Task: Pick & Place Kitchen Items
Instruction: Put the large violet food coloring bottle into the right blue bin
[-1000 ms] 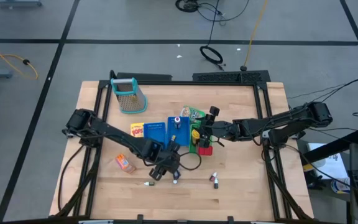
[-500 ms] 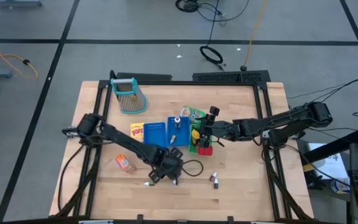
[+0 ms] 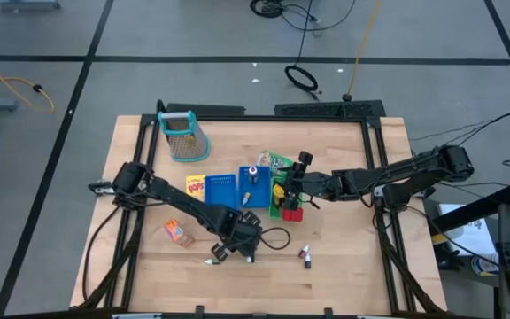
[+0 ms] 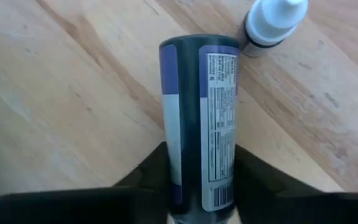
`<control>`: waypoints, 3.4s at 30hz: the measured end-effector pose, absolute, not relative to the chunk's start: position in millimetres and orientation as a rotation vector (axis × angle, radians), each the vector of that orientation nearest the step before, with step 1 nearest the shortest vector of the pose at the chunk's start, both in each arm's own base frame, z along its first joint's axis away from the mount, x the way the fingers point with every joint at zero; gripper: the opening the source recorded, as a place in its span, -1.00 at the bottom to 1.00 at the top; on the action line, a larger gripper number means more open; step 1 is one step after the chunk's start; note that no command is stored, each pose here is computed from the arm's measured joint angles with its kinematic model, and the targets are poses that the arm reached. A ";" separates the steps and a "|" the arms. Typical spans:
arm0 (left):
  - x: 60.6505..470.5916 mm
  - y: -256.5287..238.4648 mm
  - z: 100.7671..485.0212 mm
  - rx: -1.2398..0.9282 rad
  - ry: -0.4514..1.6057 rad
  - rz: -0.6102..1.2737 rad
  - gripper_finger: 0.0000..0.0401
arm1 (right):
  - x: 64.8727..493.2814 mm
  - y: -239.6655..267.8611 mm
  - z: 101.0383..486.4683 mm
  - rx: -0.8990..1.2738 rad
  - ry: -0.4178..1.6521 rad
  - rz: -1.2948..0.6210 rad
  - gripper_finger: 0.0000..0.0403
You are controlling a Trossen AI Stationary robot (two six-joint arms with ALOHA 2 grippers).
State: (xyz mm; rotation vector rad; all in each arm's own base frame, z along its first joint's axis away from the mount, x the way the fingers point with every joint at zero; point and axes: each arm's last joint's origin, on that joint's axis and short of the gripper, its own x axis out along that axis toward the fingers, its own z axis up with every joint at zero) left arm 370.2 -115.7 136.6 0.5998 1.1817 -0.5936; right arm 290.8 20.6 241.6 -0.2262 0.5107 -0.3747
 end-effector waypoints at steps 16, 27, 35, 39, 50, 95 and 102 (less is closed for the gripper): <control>340.6 -107.1 201.3 0.429 1.219 -0.336 -0.44 | 292.8 25.1 241.9 -0.181 0.498 -0.222 -0.15; 317.4 -89.7 252.7 0.430 1.135 -0.191 -0.54 | 298.9 41.6 257.1 -0.122 0.330 -0.034 -0.15; 319.7 -66.7 253.7 0.395 1.176 -0.100 -0.48 | 300.2 73.7 273.0 -0.143 0.287 0.078 -0.15; 325.9 -63.9 273.3 0.396 1.126 -0.082 -0.47 | 299.9 74.5 273.8 -0.161 0.300 0.040 -0.15; 328.9 -60.9 339.7 0.467 1.019 0.021 -0.46 | 300.7 74.3 276.7 -0.160 0.270 0.016 -0.15; 328.1 -58.9 350.0 0.495 1.002 0.074 -0.46 | 334.5 53.5 286.6 -0.231 0.140 -0.040 0.05; 328.2 -58.6 350.0 0.499 1.003 0.074 -0.46 | 336.2 52.2 285.2 -0.232 0.138 -0.046 0.05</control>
